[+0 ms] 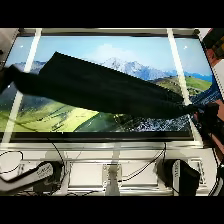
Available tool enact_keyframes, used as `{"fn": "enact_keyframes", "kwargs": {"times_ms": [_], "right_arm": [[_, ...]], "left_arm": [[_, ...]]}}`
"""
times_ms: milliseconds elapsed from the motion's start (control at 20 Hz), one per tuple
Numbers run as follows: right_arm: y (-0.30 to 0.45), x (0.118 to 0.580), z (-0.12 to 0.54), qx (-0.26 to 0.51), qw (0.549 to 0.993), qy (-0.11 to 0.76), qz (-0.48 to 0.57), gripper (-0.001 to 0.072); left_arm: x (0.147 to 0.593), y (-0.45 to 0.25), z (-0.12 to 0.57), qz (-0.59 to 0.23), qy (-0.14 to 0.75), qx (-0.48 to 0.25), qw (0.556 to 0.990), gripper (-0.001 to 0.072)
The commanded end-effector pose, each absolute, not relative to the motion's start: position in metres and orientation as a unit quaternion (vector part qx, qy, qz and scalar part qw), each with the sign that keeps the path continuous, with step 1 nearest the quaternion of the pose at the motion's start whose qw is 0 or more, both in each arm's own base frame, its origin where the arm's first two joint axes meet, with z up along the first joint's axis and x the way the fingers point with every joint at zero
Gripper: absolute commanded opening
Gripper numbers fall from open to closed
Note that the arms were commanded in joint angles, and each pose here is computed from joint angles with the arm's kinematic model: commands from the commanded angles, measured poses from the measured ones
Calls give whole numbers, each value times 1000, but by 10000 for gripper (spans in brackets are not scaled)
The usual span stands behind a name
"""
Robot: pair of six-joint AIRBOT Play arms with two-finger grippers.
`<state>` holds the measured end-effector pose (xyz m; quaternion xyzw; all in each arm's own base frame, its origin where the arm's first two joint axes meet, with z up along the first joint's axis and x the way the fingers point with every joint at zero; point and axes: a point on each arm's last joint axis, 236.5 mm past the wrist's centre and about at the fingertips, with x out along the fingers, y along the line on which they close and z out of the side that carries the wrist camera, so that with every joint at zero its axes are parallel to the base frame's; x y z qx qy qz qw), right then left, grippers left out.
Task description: Fold the clothes and pants, and hang the long-sleeved shirts on hangers.
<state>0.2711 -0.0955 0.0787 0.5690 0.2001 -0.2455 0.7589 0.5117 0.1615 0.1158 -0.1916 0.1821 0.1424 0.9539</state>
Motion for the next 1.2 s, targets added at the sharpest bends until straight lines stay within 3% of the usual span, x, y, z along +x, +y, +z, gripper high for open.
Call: {"fn": "enact_keyframes", "kwargs": {"times_ms": [0,250,450,600,750,1000,1150], "right_arm": [[-108,308,80,591,755,158,-235,36],[-108,377,49,625,735,119,-235,36],[-100,431,19,647,711,129,-243,37],[-98,462,27,636,725,132,-230,37],[-106,468,49,618,746,116,-219,37],[-100,466,43,615,745,137,-220,37],[-100,466,43,615,745,137,-220,37]], "left_arm": [[599,112,110,79,184,-167,965,23],[663,93,95,59,161,-160,972,24],[673,97,63,71,166,-173,968,25],[668,105,89,74,150,-143,975,25],[648,126,107,78,180,-92,976,23],[616,175,82,151,241,-173,943,23],[615,176,65,155,259,-174,937,23]]}}
